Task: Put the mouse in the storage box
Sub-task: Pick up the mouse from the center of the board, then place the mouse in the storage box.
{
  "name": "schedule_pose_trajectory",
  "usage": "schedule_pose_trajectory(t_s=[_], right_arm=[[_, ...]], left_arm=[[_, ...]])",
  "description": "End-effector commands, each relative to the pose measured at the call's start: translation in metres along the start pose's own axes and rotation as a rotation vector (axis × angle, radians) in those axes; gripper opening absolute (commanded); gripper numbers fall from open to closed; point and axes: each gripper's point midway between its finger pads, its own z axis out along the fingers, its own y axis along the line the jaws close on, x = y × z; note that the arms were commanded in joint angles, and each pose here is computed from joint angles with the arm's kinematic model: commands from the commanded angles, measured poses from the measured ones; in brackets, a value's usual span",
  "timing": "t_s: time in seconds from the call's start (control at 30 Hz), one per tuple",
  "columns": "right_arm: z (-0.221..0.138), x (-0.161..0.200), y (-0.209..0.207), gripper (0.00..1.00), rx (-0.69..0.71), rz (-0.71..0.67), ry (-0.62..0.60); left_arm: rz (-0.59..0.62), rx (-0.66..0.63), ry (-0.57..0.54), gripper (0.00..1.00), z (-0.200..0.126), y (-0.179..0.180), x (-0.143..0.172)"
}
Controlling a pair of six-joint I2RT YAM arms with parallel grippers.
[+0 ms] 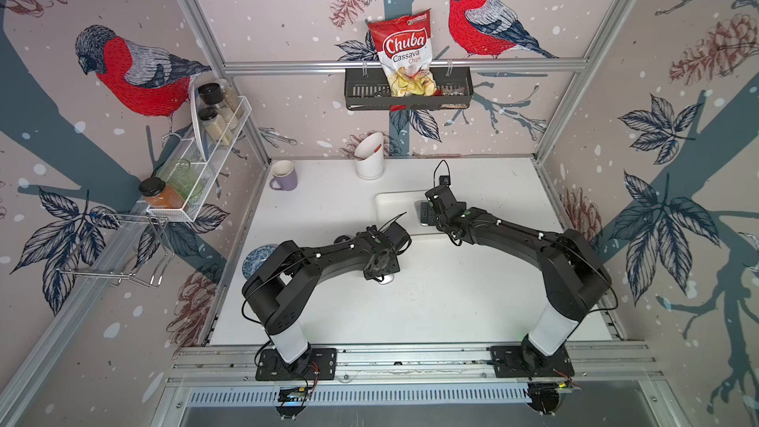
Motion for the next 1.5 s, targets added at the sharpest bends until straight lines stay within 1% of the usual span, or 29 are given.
schedule_pose_trajectory(t_s=[0.0, 0.13, 0.2, 0.27, 0.37, 0.5, 0.6, 0.73, 0.83, 0.9, 1.0, 1.1, 1.2, 1.33, 1.47], right_arm=[[-0.002, -0.004, 0.003, 0.97, -0.01, -0.006, -0.021], [-0.002, -0.005, 0.002, 0.97, 0.002, -0.012, -0.014], [-0.001, -0.003, 0.004, 0.98, -0.013, -0.012, -0.02], [-0.001, -0.004, 0.005, 0.98, -0.013, -0.014, -0.013], [-0.001, -0.003, 0.008, 0.98, -0.016, -0.017, -0.013], [-0.002, -0.003, 0.012, 0.98, -0.021, -0.025, -0.012], [-0.002, -0.003, 0.012, 0.98, -0.028, -0.013, -0.028], [-0.008, -0.006, 0.006, 0.98, -0.026, 0.006, -0.037], [-0.018, -0.011, -0.003, 0.98, -0.028, 0.037, -0.084], [-0.023, -0.012, -0.01, 0.98, -0.029, 0.058, -0.091], [-0.032, -0.014, -0.022, 0.98, -0.001, 0.073, -0.114], [-0.038, -0.016, -0.03, 0.98, -0.002, 0.088, -0.138], [-0.045, -0.019, -0.037, 0.98, 0.009, 0.11, -0.149], [-0.049, -0.018, -0.041, 0.98, -0.003, 0.136, -0.164], [-0.052, -0.018, -0.045, 0.98, -0.001, 0.145, -0.177]], left_arm=[[0.058, -0.041, -0.015, 0.61, -0.002, 0.011, 0.001], [0.078, -0.05, -0.043, 0.59, -0.01, 0.018, -0.002], [0.088, -0.043, -0.061, 0.58, -0.013, 0.025, 0.0], [0.1, -0.032, -0.081, 0.54, -0.017, 0.029, 0.0], [0.096, -0.037, -0.101, 0.52, -0.026, 0.038, 0.001], [0.085, -0.045, -0.156, 0.54, -0.045, 0.051, -0.004], [0.095, -0.038, -0.208, 0.55, -0.065, 0.049, -0.016], [0.125, -0.015, -0.295, 0.56, -0.087, 0.036, -0.039], [0.159, 0.009, -0.318, 0.57, -0.094, 0.021, -0.05], [0.19, 0.03, -0.322, 0.57, -0.092, 0.009, -0.057], [0.214, 0.081, -0.339, 0.57, -0.096, -0.014, -0.076], [0.249, 0.117, -0.357, 0.57, -0.099, -0.036, -0.094], [0.283, 0.135, -0.379, 0.58, -0.101, -0.056, -0.11], [0.311, 0.18, -0.393, 0.58, -0.095, -0.077, -0.127], [0.33, 0.196, -0.38, 0.58, -0.081, -0.092, -0.138]])
